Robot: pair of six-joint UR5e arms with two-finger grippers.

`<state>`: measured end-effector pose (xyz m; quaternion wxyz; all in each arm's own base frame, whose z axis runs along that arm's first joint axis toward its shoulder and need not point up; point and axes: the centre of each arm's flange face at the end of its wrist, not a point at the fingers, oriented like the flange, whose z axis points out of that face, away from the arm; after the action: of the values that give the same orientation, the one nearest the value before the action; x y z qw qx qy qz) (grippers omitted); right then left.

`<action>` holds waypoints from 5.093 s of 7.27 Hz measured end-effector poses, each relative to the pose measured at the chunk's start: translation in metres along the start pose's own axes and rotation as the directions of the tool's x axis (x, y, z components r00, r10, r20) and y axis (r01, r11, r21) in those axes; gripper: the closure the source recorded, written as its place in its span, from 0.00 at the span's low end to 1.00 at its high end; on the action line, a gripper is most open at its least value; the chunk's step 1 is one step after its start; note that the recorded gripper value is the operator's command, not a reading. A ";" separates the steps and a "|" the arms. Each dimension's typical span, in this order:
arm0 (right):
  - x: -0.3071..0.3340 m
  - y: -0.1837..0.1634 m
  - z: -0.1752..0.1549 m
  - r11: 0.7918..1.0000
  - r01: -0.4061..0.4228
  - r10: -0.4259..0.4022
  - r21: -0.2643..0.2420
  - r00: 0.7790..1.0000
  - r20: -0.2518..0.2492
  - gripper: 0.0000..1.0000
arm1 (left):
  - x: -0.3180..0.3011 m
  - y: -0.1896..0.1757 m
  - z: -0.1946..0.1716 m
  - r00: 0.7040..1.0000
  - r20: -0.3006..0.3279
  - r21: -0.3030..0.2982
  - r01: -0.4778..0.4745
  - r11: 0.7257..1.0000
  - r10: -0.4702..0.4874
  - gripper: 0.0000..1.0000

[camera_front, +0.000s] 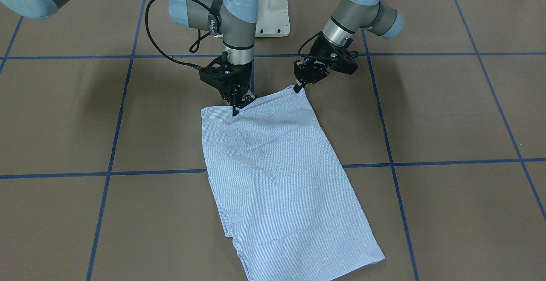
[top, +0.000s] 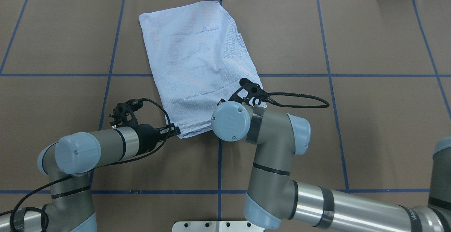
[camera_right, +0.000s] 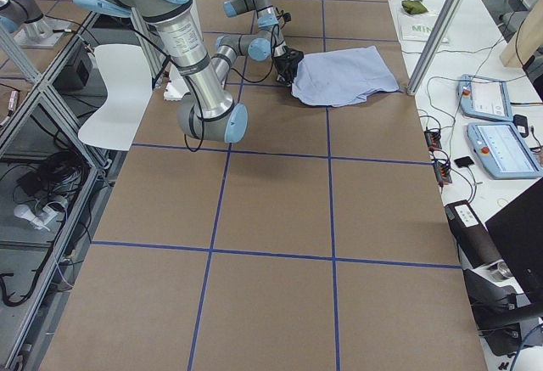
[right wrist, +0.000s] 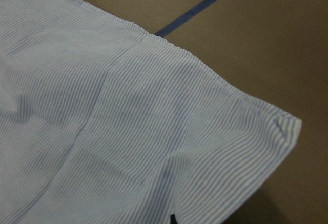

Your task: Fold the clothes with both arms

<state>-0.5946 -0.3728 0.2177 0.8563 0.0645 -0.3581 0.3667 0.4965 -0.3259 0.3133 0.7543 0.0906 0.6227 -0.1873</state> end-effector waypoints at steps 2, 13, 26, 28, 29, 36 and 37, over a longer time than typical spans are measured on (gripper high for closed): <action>0.056 0.022 -0.072 0.998 0.059 -0.059 -0.027 0.998 0.025 1.00 | 0.021 0.014 -0.041 0.997 -0.072 -0.034 0.004 0.999 -0.007 1.00; 0.039 -0.025 -0.124 0.985 0.162 -0.166 0.062 0.984 0.058 1.00 | 0.123 -0.010 -0.101 0.998 0.026 -0.001 -0.066 0.998 0.066 1.00; -0.052 -0.212 -0.001 0.960 0.276 -0.274 -0.055 0.961 0.034 0.00 | 0.078 -0.229 -0.009 0.823 0.202 -0.053 -0.532 0.845 0.531 0.00; 0.012 -0.284 -0.025 0.905 0.408 -0.410 -0.121 0.912 0.014 0.00 | 0.049 -0.237 -0.081 0.740 0.211 -0.110 -0.632 0.767 0.639 0.00; 0.060 -0.325 -0.042 0.864 0.480 -0.486 -0.153 0.874 -0.002 0.00 | 0.039 -0.243 -0.124 0.680 0.245 -0.138 -0.681 0.719 0.691 0.00; 0.497 -0.541 -0.073 0.555 0.744 -0.795 -0.372 0.606 0.028 0.00 | -0.175 -0.383 -0.365 0.482 0.389 -0.361 -0.705 0.611 0.785 0.00; 0.533 -0.532 -0.071 0.564 0.722 -0.781 -0.400 0.624 0.025 0.00 | -0.211 -0.385 -0.368 0.520 0.407 -0.374 -0.655 0.656 0.751 0.00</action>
<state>0.0569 -0.4206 0.5988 0.9508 0.0187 -0.2909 -0.1050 -0.0216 -0.5055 0.4789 0.9095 0.2136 0.3122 0.1726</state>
